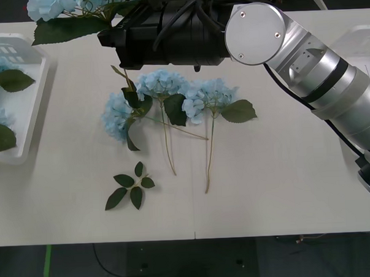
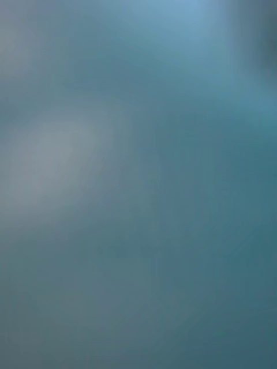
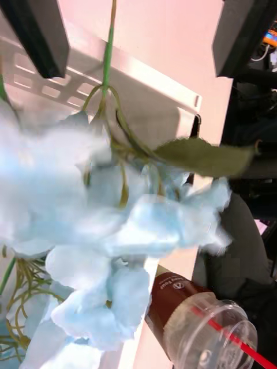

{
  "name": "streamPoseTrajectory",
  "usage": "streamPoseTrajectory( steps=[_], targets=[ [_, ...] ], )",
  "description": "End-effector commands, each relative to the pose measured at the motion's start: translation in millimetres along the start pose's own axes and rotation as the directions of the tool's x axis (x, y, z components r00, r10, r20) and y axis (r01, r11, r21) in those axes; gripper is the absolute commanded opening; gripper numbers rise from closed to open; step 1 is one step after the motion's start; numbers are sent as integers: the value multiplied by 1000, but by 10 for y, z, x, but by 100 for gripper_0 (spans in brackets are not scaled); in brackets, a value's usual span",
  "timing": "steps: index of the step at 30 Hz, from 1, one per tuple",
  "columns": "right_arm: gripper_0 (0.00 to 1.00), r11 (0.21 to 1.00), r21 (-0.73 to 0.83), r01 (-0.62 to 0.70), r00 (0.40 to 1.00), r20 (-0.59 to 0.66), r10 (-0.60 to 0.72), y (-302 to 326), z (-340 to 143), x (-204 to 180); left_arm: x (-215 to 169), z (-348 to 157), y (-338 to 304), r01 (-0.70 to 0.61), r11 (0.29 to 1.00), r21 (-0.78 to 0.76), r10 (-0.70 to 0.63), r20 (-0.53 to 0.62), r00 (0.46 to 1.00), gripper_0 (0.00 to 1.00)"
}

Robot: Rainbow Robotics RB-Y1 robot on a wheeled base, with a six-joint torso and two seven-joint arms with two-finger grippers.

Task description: Place the red flowers into the right box and the blue flowers into the left box. If a person shows an open palm, hand one flower to the person first, then continue sorting.

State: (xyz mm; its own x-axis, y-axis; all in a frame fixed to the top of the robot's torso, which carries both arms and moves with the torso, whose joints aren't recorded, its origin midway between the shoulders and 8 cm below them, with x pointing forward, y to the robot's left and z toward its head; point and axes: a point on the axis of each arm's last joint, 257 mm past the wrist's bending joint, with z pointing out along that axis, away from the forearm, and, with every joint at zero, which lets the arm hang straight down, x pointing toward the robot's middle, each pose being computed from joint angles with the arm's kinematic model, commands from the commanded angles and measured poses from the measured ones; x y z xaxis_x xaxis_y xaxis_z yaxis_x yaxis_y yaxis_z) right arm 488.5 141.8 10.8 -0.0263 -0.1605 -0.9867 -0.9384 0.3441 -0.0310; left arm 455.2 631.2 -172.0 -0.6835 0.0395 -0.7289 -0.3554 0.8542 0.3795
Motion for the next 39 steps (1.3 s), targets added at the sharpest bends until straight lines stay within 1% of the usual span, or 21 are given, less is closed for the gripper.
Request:
streamPoseTrajectory(
  steps=[1,2,3,4,8,10,15,18,20,21,24,29,32,33,34,35,39],
  targets=[
    [0,997,-24,68,997,34,-67,168,76,-298,-282,-188,22,-23,1000,13,22,67,998,91],
    [0,997,-23,67,997,34,-67,162,76,-294,-303,-220,0,-23,1000,19,22,71,997,94],
    [0,997,-23,67,997,34,-67,162,76,-294,-377,-317,-86,-22,999,40,19,80,997,99],
    [0,997,-23,67,997,35,-67,161,76,-298,-427,-396,-141,-20,998,53,15,84,996,100],
    [0,997,-24,68,997,36,-67,167,76,-301,-565,-783,-299,-26,995,97,15,109,994,100],
    [0,998,-23,66,997,35,-65,161,76,-298,-552,-968,-391,-28,990,138,11,122,992,100],
    [0,998,-23,66,997,34,-65,162,76,-294,-399,-1383,-828,-75,962,263,31,167,986,100],
    [0,998,-23,66,997,34,-65,162,76,-294,-302,-1572,-1253,-70,926,370,-2,191,982,100],
    [0,998,-23,66,997,34,-65,162,76,-294,-286,-1721,-1667,-57,884,464,-48,211,976,100],
    [0,998,-23,63,998,33,-62,160,76,-287,-291,-1760,-1770,-53,872,486,-62,216,974,100],
    [0,998,-24,63,998,34,-62,162,76,-294,-342,-1967,-2284,2,798,603,-169,220,961,100],
    [0,998,-24,61,998,32,-60,165,75,-289,-478,-2434,-3159,80,611,787,-348,176,921,100],
    [0,998,-24,61,998,25,-60,165,82,-257,-532,-2694,-3543,102,517,850,-392,130,911,100],
    [0,998,-24,62,998,23,-61,162,80,-249,-554,-2744,-3602,105,501,859,-399,122,909,100],
    [0,998,-22,65,998,21,-64,157,81,-236,-611,-2857,-3726,112,465,878,-415,105,904,100],
    [0,998,-22,63,998,17,-63,158,83,-218,-659,-2922,-3782,119,444,888,-429,94,898,100],
    [0,998,-22,67,998,16,-66,156,78,-219,-901,-3096,-3882,111,402,909,-470,100,877,100]
  ],
)
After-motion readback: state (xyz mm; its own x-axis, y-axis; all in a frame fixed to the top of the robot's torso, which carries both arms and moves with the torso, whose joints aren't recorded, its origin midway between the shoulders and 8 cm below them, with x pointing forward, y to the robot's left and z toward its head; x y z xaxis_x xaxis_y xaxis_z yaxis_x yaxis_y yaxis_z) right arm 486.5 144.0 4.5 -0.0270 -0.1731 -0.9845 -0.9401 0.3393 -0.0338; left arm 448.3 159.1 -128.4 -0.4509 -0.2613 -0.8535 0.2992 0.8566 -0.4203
